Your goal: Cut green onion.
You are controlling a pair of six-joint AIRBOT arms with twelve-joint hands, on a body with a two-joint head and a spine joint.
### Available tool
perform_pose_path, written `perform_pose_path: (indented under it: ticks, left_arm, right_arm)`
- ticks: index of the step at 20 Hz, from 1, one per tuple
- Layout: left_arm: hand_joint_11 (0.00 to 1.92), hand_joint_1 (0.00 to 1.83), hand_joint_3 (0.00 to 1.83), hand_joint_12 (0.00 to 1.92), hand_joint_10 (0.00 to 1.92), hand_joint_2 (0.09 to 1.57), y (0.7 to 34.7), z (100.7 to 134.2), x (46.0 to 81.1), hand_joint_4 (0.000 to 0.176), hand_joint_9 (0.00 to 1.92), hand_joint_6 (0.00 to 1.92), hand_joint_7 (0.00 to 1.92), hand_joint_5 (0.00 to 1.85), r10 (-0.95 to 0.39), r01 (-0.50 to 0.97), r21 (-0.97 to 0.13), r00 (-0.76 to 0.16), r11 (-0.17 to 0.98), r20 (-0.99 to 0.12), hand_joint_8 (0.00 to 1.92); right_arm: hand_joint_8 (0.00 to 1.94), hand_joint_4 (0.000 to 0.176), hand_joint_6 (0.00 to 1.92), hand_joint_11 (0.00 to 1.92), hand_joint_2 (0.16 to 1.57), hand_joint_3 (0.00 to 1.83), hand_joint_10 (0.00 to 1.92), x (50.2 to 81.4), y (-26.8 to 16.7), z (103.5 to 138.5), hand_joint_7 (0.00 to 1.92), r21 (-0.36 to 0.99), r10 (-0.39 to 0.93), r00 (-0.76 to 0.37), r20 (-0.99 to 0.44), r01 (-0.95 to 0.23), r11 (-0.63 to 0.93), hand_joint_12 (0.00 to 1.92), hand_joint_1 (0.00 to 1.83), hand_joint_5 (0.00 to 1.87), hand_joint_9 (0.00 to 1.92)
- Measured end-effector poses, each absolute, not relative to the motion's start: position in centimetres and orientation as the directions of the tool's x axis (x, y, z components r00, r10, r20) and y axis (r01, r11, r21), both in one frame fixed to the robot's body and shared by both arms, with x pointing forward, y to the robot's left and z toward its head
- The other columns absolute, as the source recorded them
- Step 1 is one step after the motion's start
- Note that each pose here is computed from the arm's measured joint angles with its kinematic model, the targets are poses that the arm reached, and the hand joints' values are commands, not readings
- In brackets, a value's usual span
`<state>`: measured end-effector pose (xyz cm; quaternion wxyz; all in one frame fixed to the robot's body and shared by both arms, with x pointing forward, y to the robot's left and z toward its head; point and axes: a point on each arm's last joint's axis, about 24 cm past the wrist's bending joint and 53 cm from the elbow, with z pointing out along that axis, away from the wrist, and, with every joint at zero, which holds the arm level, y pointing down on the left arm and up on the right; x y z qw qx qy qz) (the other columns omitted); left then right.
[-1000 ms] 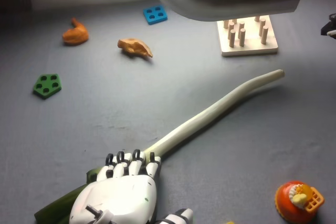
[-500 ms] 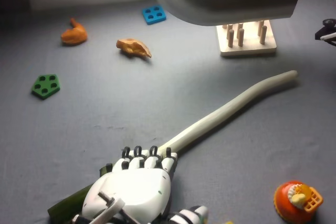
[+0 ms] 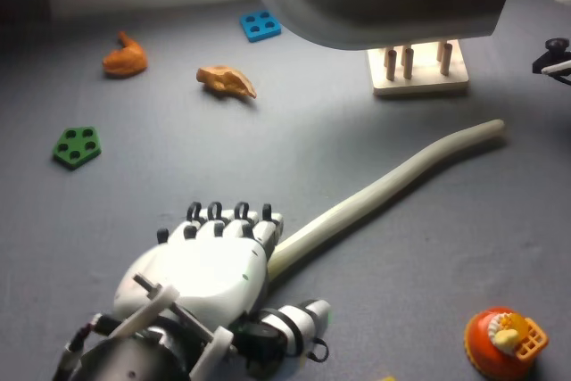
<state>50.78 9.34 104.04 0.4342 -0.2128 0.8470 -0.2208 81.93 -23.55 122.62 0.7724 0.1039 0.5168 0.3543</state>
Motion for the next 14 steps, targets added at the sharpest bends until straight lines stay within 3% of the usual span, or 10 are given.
perform_pose_path:
  ticks: [5,14]
  left_arm:
    - [0.0,0.21,0.0,0.0,0.0,1.33,10.0,105.9,52.7,0.0,0.01,0.0,0.03,0.04,-0.537,-0.12,-0.561,-0.502,0.819,-0.678,0.0]
    - [0.0,0.26,0.0,0.0,0.01,1.33,8.0,107.8,53.5,0.0,0.04,0.01,0.07,0.08,-0.524,-0.031,-0.597,-0.516,0.802,-0.677,0.01]
  right_arm:
    - [1.94,0.176,1.92,1.71,0.79,0.79,1.92,82.2,-23.8,122.0,1.61,0.523,0.647,0.22,-0.73,-0.43,0.736,1.92,1.55,1.38,1.65]
    - [1.94,0.176,1.92,1.67,0.79,0.79,1.92,82.2,-23.3,121.1,1.56,0.527,0.647,0.209,-0.733,-0.427,0.735,1.92,1.54,1.27,1.62]
